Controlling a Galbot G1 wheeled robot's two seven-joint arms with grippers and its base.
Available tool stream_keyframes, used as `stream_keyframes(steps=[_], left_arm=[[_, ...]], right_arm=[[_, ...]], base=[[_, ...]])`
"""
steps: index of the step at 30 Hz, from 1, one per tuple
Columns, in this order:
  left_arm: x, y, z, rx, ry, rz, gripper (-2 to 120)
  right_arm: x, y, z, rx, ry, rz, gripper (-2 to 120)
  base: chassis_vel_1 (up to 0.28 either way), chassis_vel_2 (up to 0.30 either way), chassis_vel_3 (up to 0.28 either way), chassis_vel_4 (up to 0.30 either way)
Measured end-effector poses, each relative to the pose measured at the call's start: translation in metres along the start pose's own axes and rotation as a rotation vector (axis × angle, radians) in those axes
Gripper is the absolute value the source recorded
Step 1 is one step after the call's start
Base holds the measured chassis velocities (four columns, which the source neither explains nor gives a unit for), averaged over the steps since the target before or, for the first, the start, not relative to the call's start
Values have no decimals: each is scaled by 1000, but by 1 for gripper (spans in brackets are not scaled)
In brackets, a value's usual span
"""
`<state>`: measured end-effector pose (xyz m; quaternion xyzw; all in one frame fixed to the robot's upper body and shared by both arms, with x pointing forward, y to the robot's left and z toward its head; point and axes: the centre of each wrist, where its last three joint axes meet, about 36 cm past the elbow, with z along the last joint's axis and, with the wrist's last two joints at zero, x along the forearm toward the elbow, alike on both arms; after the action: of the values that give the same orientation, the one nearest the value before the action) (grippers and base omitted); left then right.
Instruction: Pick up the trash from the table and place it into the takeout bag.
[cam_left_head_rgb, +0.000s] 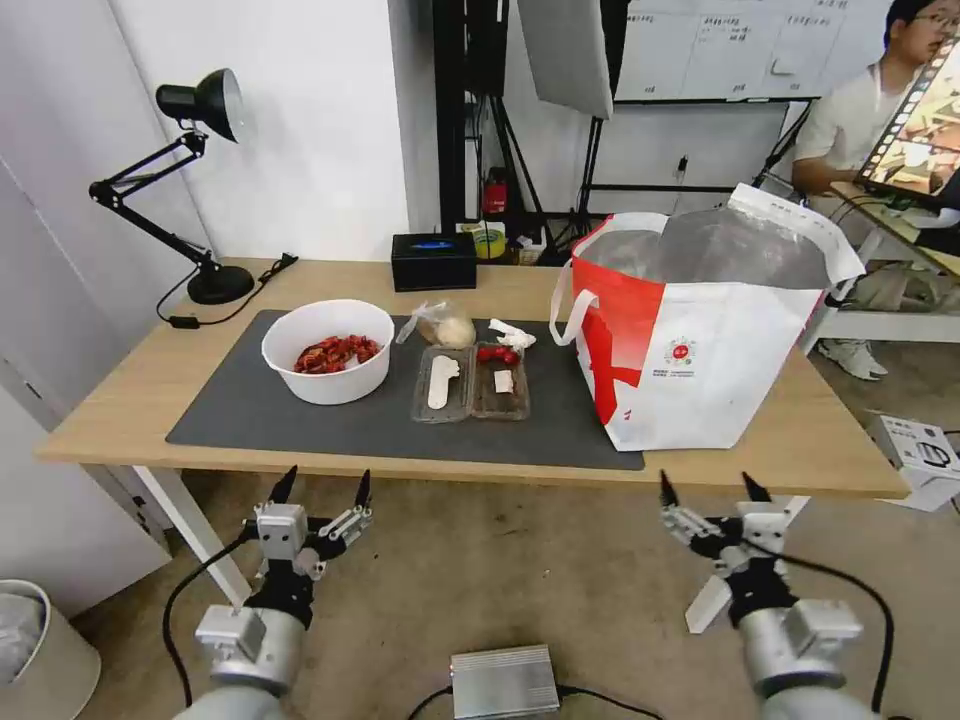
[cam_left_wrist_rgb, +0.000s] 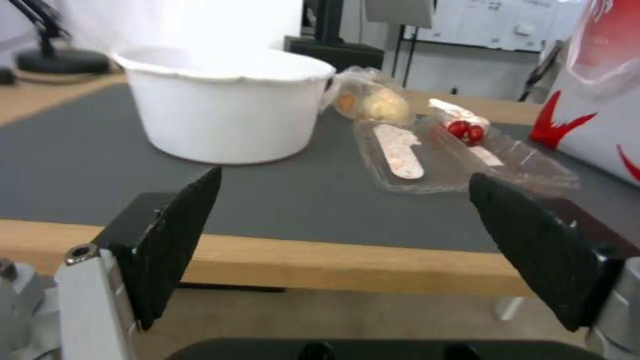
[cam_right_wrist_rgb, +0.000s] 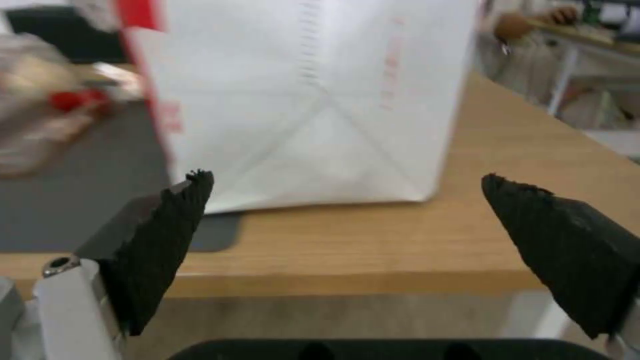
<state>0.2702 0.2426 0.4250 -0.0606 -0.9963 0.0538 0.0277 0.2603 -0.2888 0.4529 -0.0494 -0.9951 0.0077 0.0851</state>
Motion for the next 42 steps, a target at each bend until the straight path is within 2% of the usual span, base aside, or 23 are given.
stream_keyframes(steps=[2, 4, 5, 10, 14, 21, 30, 32, 34, 36, 42], left_arm=[[-9, 7, 0, 36, 11, 20, 100], [-9, 7, 0, 36, 11, 20, 100], [-19, 13, -1, 70, 23, 38, 100], [-39, 29, -6, 138, 52, 78, 100], [-42, 31, -8, 150, 52, 87, 100], [-54, 39, -34, 244, 32, 178, 100], [-56, 38, -37, 271, 37, 189, 100], [-59, 32, -46, 327, 44, 201, 100], [-60, 30, -49, 350, 50, 205, 100], [-64, 22, -60, 424, 70, 224, 100], [-67, 12, -75, 516, 111, 256, 100]], right_arm=[[-6, -10, -7, -5, 20, 19, 100], [-6, -10, -7, -5, 20, 19, 100], [-7, -15, -18, -15, 7, 9, 100], [-6, -15, -25, -22, -7, -3, 100], [-6, -16, -25, -21, -6, -4, 100], [-5, -16, -25, -17, -8, -5, 100], [-3, -15, -25, -13, -5, -6, 100], [-3, -15, -25, -12, -5, -5, 100], [-3, -15, -25, -12, -4, -5, 100], [-2, -15, -25, -12, -4, -2, 100], [0, -16, -24, -12, -1, 4, 100]], base=[[0, 0, 0, 0], [0, 0, 0, 0], [0, 0, 0, 0], [0, 0, 0, 0], [0, 0, 0, 0], [0, 0, 0, 0], [0, 0, 0, 0], [0, 0, 0, 0], [0, 0, 0, 0], [0, 0, 0, 0], [0, 0, 0, 0]])
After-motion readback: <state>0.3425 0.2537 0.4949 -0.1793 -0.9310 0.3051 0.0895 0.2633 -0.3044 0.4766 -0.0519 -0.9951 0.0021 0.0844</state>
